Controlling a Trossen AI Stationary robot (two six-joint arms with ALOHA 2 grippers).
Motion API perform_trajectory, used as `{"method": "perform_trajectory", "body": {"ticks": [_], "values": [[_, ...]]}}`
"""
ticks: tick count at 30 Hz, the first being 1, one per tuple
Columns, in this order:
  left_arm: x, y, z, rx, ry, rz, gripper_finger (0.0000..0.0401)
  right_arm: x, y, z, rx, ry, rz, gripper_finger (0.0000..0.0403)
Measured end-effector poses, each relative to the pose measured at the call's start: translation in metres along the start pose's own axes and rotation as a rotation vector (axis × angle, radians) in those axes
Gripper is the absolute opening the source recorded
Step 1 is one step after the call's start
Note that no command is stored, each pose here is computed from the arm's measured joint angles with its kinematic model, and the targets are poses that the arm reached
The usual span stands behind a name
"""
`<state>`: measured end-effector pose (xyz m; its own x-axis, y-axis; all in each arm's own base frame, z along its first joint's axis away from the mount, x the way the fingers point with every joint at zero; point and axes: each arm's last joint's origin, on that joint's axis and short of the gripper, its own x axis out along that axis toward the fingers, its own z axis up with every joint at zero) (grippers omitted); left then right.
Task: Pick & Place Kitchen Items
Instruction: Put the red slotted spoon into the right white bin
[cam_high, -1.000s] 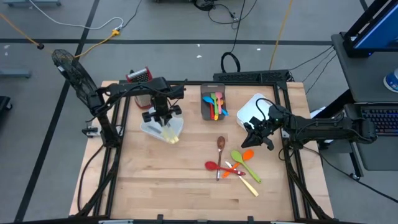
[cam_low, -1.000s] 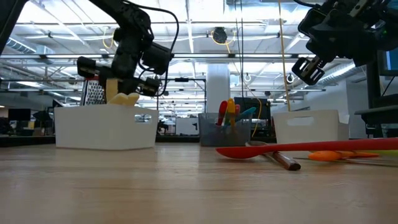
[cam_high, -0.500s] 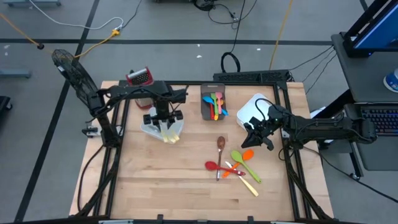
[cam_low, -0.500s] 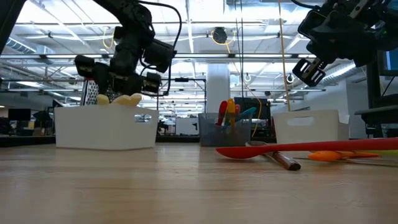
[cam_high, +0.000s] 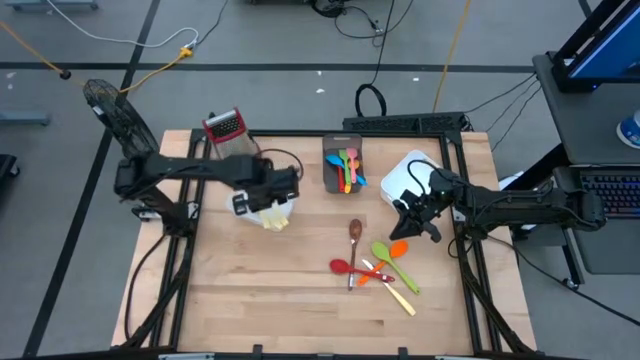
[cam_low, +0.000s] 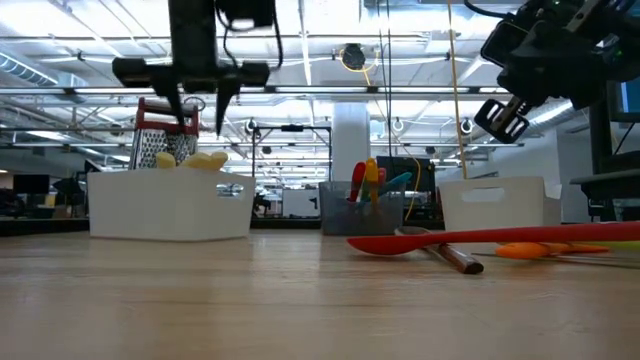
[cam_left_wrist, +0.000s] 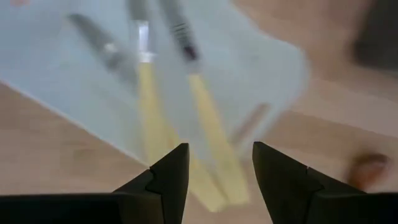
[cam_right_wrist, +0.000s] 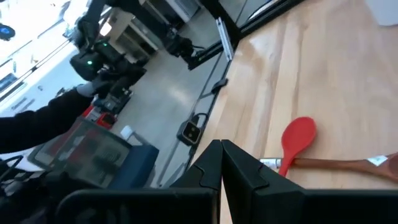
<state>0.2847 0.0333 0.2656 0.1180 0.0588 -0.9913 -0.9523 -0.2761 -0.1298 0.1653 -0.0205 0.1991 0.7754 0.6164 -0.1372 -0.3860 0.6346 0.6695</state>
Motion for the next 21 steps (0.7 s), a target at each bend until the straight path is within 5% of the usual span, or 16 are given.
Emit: {"method": "perform_trajectory", "body": {"ticks": [12,21], "values": [[0.003,-0.006,-0.091,0.326,-0.180,-0.328,0.0182,0.007,0.008,-0.008,0.012,0.126,0.148,0.0004],[0.005,-0.006,-0.142,0.314,-0.156,-0.550,0.0182,0.024,0.026,-0.024,-0.005,0.241,0.246,0.0004]]}}
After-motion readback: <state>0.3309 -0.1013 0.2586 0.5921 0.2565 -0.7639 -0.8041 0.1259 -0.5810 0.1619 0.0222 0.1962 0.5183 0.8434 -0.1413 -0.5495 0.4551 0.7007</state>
